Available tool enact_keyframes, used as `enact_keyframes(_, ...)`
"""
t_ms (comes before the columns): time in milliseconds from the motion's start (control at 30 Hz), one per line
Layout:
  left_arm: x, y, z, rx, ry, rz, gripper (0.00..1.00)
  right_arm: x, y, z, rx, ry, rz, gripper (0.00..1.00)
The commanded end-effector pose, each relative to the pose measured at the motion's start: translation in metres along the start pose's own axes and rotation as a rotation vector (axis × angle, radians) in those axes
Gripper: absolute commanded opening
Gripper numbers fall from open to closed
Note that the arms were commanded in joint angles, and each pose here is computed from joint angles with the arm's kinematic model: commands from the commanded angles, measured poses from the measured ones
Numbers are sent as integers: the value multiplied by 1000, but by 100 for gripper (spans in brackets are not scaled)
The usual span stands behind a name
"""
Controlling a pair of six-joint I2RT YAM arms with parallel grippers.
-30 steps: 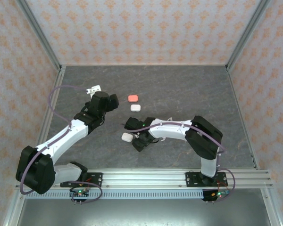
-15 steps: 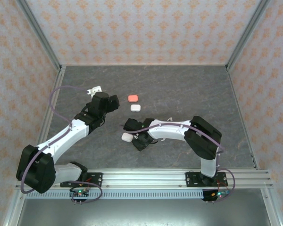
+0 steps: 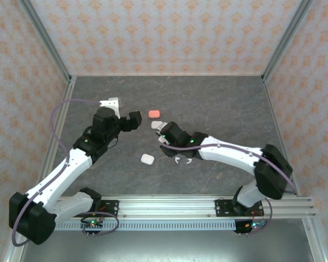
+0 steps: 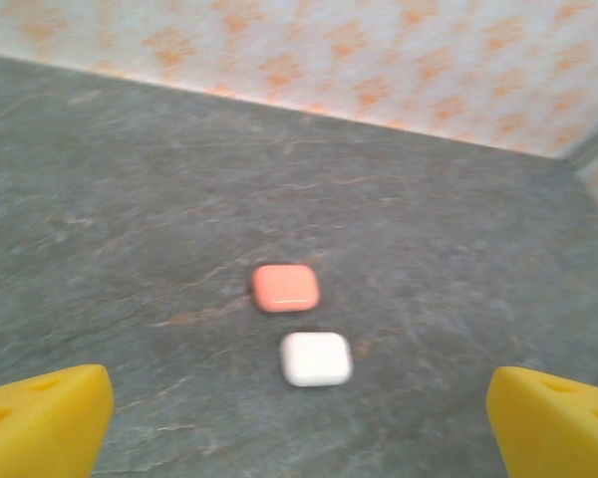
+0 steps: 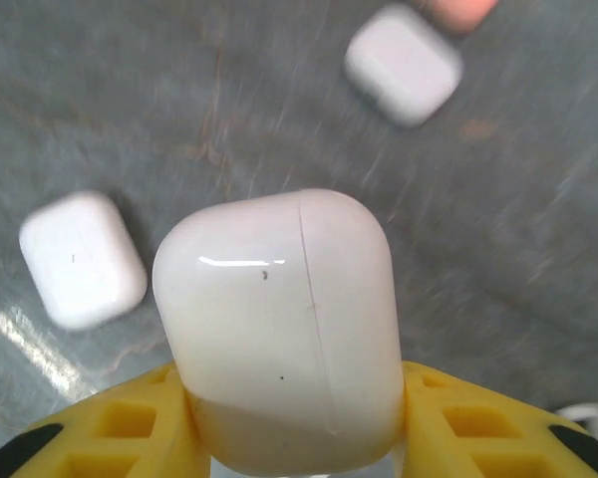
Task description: Insert the wireless bluetooth earbuds into the charging case
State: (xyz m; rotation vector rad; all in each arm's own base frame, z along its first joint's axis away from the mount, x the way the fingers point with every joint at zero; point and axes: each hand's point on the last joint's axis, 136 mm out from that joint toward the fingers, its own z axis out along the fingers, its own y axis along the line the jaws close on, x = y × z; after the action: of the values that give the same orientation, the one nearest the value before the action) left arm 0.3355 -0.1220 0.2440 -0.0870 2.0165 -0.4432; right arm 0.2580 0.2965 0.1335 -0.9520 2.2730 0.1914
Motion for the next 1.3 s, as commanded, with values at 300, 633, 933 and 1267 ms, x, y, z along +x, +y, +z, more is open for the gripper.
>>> enact_keyframes(300,-21,-108,-59,642,-61,91,95,-76,-38,-102,170,-467,-283,43)
enact_keyframes(633,-20,-144,-68,802,-13,147,89,-102,-36,-134,189,-530,-432,44)
enact_keyframes(933,-7,-164,-58,843,42,182,71,-109,-25,-143,124,-559,-470,44)
enact_keyframes(1267,-1,-169,-50,850,64,181,53,-111,-20,-144,92,-568,-468,44)
